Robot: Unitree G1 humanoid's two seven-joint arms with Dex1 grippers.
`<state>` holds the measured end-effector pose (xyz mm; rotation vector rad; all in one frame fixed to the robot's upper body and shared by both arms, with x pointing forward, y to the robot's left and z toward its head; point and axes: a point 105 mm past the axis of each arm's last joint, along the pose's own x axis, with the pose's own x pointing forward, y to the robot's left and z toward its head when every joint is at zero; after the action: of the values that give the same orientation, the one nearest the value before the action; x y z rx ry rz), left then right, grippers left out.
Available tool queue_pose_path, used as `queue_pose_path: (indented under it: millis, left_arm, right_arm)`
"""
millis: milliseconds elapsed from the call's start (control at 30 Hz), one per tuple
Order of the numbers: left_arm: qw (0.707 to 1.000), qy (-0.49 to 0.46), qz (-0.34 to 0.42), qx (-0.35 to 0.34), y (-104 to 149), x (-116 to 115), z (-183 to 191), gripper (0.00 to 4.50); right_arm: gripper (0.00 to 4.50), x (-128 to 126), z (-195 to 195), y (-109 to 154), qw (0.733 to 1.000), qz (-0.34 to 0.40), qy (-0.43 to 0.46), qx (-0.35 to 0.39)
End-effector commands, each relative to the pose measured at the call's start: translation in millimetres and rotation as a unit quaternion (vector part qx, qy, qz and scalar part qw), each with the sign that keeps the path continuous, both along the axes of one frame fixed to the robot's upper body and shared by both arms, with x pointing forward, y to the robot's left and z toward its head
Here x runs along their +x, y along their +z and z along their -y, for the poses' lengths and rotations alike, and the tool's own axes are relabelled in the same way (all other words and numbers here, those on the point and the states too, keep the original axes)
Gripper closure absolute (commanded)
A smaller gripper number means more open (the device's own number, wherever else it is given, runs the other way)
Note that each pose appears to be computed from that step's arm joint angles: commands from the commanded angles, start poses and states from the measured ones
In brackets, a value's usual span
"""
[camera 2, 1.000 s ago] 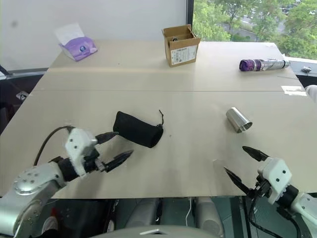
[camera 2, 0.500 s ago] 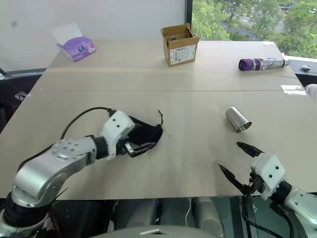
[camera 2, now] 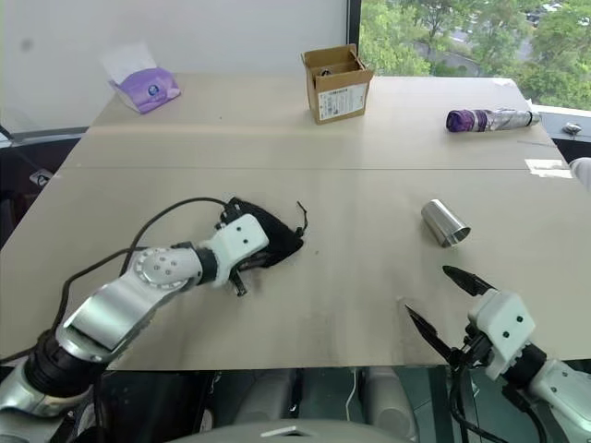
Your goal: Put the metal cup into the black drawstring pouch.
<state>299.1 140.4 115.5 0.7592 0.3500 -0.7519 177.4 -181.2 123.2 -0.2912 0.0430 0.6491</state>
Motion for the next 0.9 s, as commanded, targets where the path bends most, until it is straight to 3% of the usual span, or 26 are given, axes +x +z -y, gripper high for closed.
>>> queue_pose_path:
  millis: [33,167,200,300,333,433,567,733,900]
  left_arm:
    - [0.994,-0.085,0.068,0.014,23,13,3,4.46]
    - [0.972,-0.217,0.078,0.051,35,24,-5,4.46]
    - [0.962,-0.237,0.094,0.096,39,37,-13,4.46]
    - [0.948,-0.265,0.118,0.133,48,65,-18,4.46]
    - [0.955,-0.251,0.114,0.11,52,74,-17,4.46]
    - [0.967,-0.235,0.086,0.037,63,79,-15,3.58]
    - [0.981,-0.173,0.032,-0.087,79,67,-27,1.85]
    - [0.986,-0.061,0.001,-0.155,76,50,-51,1.85]
    - [0.983,0.039,0.029,-0.177,62,38,-59,1.85]
  right_arm:
    - [0.0,-1,-10,8,1.0,0.026,0.007,0.005]
    - [0.0,2,-15,9,0.999,0.032,0.007,0.011]
    - [0.0,3,-17,10,0.999,0.035,0.008,0.012]
    - [0.0,8,-20,10,0.999,0.041,0.009,0.016]
    - [0.0,9,-22,10,0.999,0.043,0.01,0.018]
    - [0.0,11,-26,11,0.999,0.048,0.016,0.02]
    - [0.0,12,-30,13,0.998,0.053,0.024,0.024]
    - [0.0,19,-33,14,0.997,0.06,0.036,0.027]
    - [0.0,27,-38,19,0.996,0.069,0.051,0.034]
